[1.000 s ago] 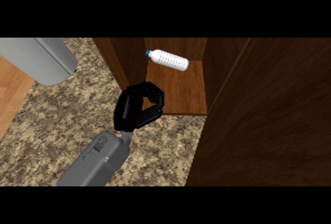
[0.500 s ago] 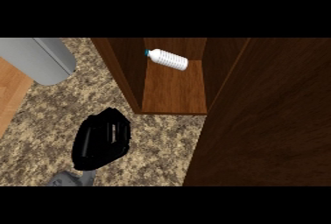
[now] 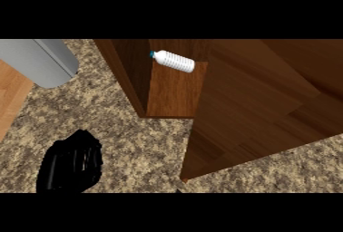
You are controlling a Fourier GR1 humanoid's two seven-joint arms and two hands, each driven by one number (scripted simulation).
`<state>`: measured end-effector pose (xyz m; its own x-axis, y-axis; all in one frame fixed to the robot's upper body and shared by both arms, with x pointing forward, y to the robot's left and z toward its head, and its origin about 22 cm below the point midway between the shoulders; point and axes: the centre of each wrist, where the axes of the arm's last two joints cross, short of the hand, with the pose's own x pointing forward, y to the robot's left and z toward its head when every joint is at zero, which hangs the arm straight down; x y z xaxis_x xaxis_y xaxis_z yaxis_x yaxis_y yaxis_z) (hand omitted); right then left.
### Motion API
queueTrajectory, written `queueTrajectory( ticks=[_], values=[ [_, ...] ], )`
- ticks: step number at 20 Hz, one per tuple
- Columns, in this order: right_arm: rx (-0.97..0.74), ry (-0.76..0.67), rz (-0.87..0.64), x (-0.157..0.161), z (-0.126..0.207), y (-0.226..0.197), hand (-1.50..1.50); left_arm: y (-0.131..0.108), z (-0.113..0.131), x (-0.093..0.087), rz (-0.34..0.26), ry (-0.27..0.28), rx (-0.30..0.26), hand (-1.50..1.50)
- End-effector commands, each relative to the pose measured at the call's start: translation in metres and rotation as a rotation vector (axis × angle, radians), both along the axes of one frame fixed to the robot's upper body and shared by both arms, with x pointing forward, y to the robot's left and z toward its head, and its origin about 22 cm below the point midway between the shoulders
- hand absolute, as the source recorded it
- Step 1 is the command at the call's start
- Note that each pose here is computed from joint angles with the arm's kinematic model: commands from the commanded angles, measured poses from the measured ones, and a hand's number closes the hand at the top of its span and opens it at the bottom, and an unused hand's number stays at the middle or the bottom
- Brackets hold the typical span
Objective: Pick up the bottled water, place it into the cabinet and close the cabinet
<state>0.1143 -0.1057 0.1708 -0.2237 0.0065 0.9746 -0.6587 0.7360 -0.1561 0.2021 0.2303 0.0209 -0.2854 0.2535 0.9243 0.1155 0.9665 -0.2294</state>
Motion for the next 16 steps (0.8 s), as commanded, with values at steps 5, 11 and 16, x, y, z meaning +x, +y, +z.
queueTrajectory(
  ticks=[5,11,16],
  values=[
    [0.001,-0.188,0.053,-0.001,0.01,0.053,1.5,0.044,0.012,-0.023,0.015,-0.018,0.005,1.5],
    [-0.005,-0.17,-0.075,0.034,0.02,0.062,1.5,0.059,0.001,-0.037,0.002,-0.001,0.0,1.5],
    [0.033,-0.079,-0.162,0.062,0.025,0.067,1.5,0.079,0.003,-0.033,0.008,-0.021,-0.002,1.5]
  ],
)
